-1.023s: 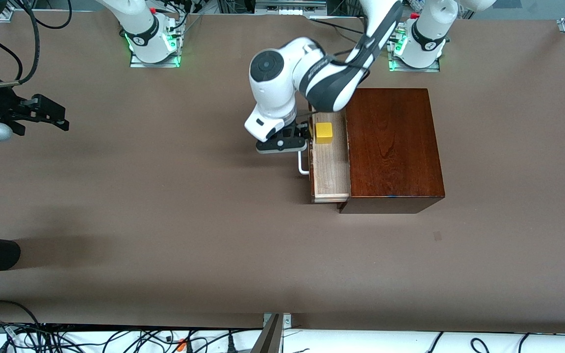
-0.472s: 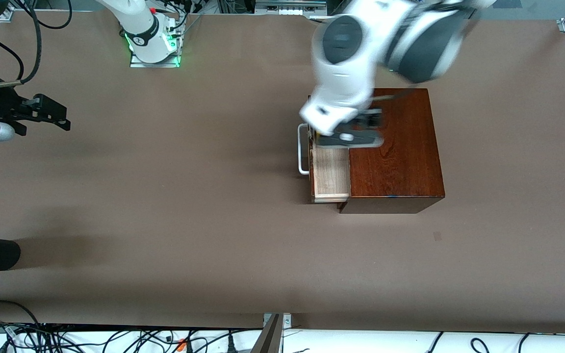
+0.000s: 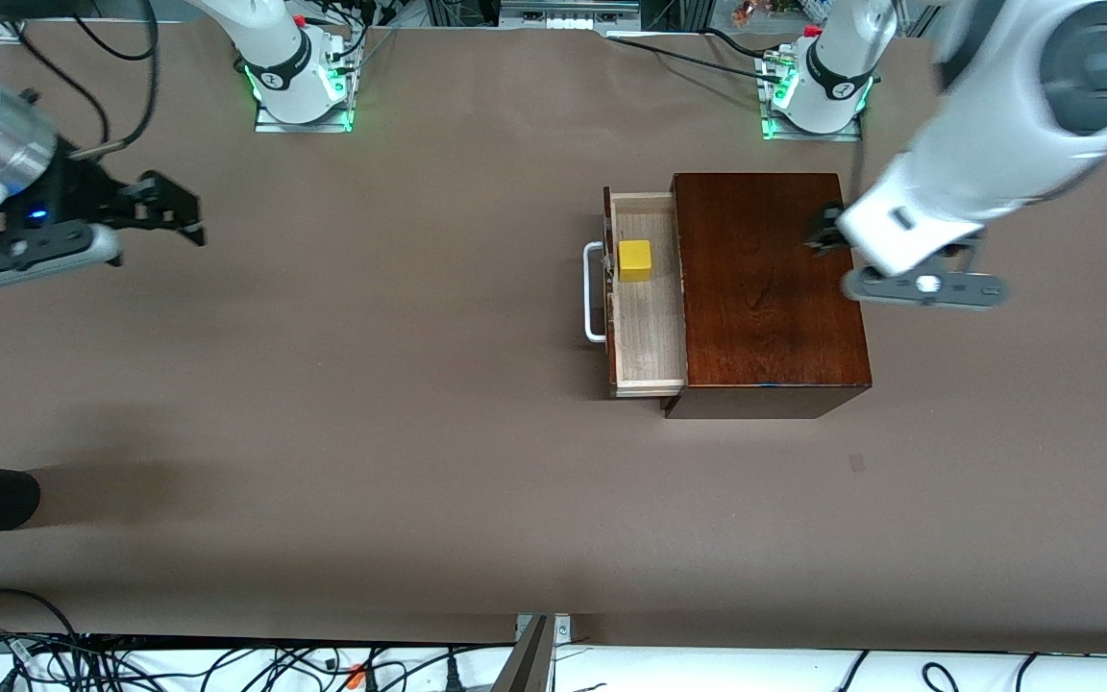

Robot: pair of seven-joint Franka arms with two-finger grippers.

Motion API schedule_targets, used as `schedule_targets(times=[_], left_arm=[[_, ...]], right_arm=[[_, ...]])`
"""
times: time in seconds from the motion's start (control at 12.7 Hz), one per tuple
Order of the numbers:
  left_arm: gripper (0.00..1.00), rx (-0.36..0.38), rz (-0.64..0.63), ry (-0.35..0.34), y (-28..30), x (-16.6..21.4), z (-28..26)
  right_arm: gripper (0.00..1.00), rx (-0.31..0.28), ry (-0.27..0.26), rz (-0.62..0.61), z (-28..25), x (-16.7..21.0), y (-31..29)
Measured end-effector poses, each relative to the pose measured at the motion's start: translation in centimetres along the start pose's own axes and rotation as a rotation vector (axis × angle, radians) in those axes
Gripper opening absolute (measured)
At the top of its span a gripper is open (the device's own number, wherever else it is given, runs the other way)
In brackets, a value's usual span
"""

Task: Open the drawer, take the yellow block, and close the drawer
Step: 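Release the handle with the left gripper while the right gripper approaches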

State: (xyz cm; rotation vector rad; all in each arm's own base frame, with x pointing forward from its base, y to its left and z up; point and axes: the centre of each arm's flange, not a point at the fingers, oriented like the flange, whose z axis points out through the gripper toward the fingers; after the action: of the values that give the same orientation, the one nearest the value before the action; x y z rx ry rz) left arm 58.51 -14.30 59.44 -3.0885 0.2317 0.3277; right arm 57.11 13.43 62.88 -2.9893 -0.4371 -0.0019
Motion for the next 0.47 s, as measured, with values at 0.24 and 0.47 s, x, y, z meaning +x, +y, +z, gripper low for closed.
schedule_targets(times=[0.24,0.47], left_arm=[[1.0,-0.071,-0.058,-0.005,-9.4,-2.7,0.8],[1.0,-0.08,-0.119,0.056,-12.9,-5.3,1.7]], right_arm=[[1.0,0.043,0.025,-0.15,-1.3,-0.4,-8.5],[1.0,0.058,-0.011,-0.3,0.9,-1.0,-16.5]])
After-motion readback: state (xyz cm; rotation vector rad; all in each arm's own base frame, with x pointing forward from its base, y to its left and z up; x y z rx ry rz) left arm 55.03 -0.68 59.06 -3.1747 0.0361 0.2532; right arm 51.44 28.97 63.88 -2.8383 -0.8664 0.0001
